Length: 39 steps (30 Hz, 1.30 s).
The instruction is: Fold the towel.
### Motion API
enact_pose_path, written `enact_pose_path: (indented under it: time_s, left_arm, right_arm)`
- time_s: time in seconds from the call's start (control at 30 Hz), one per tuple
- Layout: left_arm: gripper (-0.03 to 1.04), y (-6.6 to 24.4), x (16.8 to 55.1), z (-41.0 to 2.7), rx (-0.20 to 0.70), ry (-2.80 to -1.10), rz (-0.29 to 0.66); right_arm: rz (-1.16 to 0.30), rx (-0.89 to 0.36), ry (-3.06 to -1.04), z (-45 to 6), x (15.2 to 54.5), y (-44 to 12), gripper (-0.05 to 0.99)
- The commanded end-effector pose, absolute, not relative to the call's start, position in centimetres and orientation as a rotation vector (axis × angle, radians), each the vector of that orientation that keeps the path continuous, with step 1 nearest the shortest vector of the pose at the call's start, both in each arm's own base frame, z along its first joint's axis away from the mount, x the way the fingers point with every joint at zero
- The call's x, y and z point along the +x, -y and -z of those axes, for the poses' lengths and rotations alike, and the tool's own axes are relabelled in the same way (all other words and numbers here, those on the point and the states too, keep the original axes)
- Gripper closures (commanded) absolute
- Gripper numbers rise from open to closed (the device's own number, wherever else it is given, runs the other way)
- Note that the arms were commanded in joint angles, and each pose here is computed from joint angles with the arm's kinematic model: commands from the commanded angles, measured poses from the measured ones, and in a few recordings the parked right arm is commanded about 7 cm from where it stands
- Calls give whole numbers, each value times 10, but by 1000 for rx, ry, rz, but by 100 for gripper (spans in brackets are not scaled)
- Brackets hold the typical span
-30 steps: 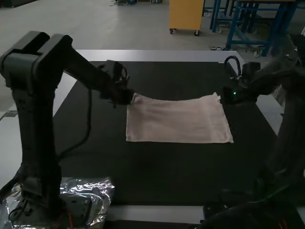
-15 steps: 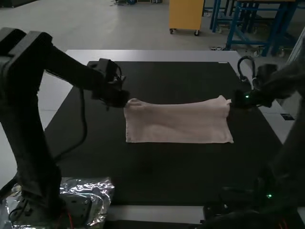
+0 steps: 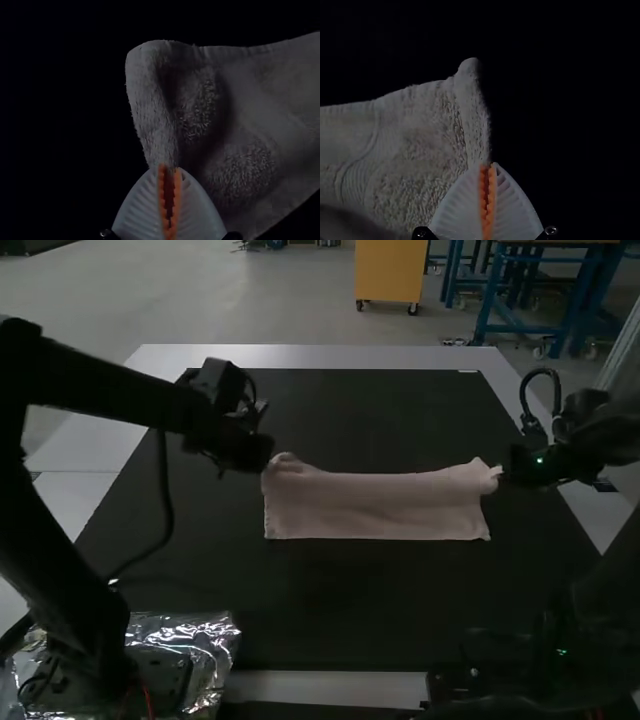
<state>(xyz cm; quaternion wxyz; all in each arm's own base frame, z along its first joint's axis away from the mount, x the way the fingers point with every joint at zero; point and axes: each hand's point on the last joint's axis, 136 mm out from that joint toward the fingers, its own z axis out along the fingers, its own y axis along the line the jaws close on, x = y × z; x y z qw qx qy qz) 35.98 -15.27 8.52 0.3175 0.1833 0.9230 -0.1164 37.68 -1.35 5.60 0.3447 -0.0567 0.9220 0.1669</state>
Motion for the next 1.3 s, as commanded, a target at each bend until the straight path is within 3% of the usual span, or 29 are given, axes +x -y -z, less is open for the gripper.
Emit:
enact_pose_path:
  time_s: [0.0,0.57,0.6,0.67,0.7,0.77,0.87,0.93,1.27]
  left_arm:
    - [98,147,349,-82,479,-2436,296]
    - [96,133,305,-36,474,-2526,291]
    - [85,132,304,-34,470,-2524,293]
    - [43,131,302,-31,466,-2529,294]
    - [29,131,302,-31,465,-2529,297]
    - [24,132,301,-31,455,-2532,314]
    - [15,135,305,-39,443,-2509,332]
    - [5,137,310,-47,439,-2479,337]
    - [5,126,324,-61,352,-2424,333]
  right_arm:
    - [-425,-185,-2377,-61,369,16,96]
    - [-517,-141,-2496,-17,314,-2,95]
    - [-518,-137,-2498,-16,313,-2,91]
    - [-526,-121,-2501,-17,313,-2,66]
    - [-523,-116,-2495,-19,315,-1,49]
    - [-518,-123,-2484,-24,316,-2,20]
    - [-497,-132,-2439,-40,323,-1,4]
    - [-492,-112,-2413,-50,327,0,3]
    - [-487,-84,-2407,-45,330,-13,3]
